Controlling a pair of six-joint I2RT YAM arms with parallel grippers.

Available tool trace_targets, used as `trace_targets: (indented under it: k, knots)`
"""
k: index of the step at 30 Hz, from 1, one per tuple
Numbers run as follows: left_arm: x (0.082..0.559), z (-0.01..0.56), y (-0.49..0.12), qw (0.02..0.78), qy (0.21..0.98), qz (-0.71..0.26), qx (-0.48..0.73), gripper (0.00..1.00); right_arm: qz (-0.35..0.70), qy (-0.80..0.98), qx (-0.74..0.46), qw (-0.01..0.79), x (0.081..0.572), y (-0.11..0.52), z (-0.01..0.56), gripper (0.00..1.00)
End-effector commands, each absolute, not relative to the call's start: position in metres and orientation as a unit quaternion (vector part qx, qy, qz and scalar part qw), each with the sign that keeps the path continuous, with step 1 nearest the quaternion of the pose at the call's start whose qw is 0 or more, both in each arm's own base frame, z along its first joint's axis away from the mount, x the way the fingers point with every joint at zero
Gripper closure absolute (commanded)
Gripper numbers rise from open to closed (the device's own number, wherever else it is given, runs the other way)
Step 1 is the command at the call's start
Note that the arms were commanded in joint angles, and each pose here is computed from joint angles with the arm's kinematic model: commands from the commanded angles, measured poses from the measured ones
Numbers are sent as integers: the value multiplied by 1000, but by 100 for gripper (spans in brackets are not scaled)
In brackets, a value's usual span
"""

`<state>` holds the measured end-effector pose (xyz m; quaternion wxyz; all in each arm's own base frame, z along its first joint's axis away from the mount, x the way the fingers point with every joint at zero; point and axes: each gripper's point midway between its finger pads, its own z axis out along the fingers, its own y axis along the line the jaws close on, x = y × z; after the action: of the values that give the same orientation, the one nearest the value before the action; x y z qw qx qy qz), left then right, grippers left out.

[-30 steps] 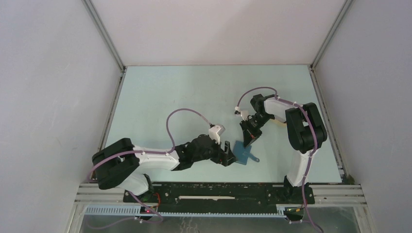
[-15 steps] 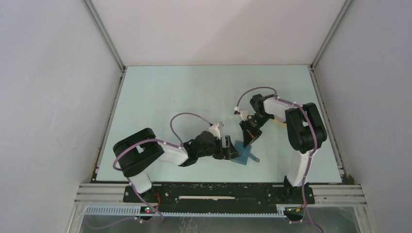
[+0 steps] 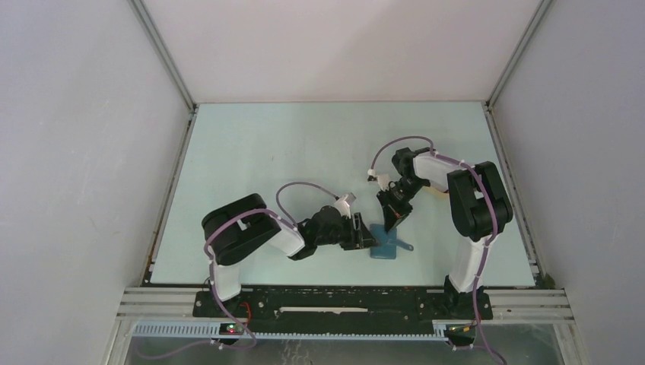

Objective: Put the credit cards into the card holder
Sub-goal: Close the card holder at the center of the board.

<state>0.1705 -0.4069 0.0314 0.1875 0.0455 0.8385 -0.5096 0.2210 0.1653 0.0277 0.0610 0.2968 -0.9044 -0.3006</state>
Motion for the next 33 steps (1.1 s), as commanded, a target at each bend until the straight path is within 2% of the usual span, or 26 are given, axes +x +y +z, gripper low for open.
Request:
trace_targets:
  k: [1,6,9,15,20,23,24,25,26,27,28,29,33]
  knots:
    - [159,-29,-383,148,892,-425,37,53,-266,-905,328,49,226,157,19,94]
    - [165,-27,-385,159,891,-423,38,75,-273,-903,330,45,226,160,23,94]
    - [166,-23,-387,165,888,-426,45,84,-289,-898,332,31,227,163,32,94]
    - [170,-10,-388,195,879,-430,71,90,-352,-869,346,-45,234,172,78,90]
    - [176,8,-387,241,867,-422,111,92,-387,-832,374,-138,238,170,127,82]
    - [179,19,-386,275,860,-405,146,92,-386,-799,404,-223,240,165,158,75]
    - [179,24,-387,289,855,-401,159,92,-376,-786,418,-258,241,163,166,70]
    - [179,28,-388,301,851,-395,171,92,-362,-769,436,-295,240,161,174,59]
    - [180,32,-388,317,846,-387,187,92,-350,-750,453,-332,240,161,181,44]
    - [180,37,-389,331,839,-382,200,92,-344,-735,463,-357,237,160,184,23]
    - [179,42,-390,340,833,-379,213,92,-343,-717,478,-373,232,161,182,6]
    - [181,45,-390,357,829,-369,223,92,-343,-700,500,-378,225,162,176,1]
    - [179,62,-393,406,800,-349,271,91,-333,-674,557,-354,213,158,156,0]
